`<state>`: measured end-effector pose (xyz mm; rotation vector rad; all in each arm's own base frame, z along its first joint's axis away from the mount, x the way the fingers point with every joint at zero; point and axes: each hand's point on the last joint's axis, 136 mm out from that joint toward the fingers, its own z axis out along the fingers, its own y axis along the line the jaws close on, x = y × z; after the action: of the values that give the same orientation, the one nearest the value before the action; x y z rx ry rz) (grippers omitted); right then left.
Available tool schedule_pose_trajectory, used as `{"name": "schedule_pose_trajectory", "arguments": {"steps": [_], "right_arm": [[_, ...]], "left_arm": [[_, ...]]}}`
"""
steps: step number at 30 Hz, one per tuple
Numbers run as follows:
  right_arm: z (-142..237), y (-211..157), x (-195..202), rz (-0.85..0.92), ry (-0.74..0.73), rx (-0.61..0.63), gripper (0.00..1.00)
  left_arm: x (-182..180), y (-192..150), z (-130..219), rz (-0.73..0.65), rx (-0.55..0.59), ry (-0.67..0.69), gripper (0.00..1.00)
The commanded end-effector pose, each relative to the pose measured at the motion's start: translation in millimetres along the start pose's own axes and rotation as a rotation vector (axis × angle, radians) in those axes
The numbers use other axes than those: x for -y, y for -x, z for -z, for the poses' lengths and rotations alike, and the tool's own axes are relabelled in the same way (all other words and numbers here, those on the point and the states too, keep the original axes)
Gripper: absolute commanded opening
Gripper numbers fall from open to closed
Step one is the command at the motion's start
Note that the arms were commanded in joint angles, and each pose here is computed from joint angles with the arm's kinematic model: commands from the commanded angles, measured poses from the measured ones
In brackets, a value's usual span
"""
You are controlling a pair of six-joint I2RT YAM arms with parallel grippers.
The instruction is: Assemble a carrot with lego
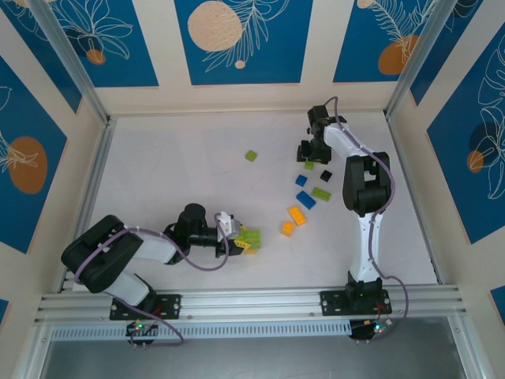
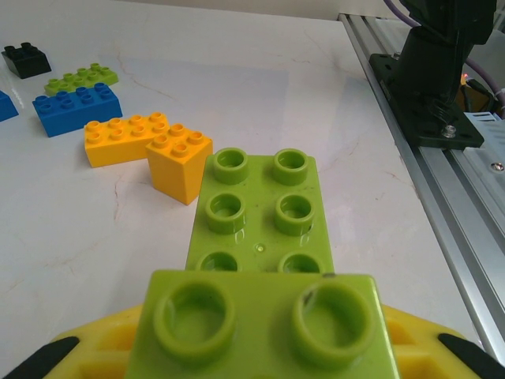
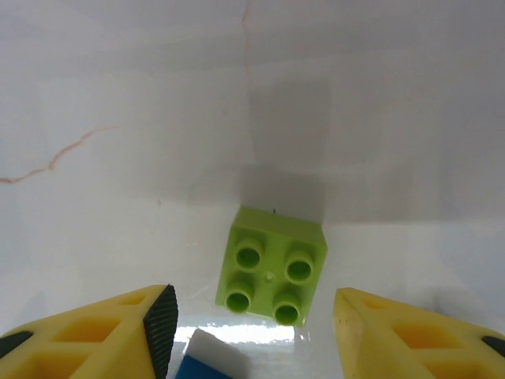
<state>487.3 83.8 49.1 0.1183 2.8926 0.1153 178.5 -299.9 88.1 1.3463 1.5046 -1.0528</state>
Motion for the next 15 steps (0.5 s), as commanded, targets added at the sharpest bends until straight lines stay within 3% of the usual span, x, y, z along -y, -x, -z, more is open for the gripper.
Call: {"name": "schedule_pose_trajectory", "arguments": {"steps": [1, 15], "right_arm": [[-5.8, 0.2, -5.7, -0.004, 0.022, -0.022, 0.56], [-15.8, -1.4, -2.2, -0.006, -0.01, -0.034, 0.44]], "left_arm": [[3.7, 2.2, 1.4, -0.014, 0.009, -0.03, 0.38], [2.4, 0.7, 0.6, -0.011, 0.003, -0.027, 0.38]]}}
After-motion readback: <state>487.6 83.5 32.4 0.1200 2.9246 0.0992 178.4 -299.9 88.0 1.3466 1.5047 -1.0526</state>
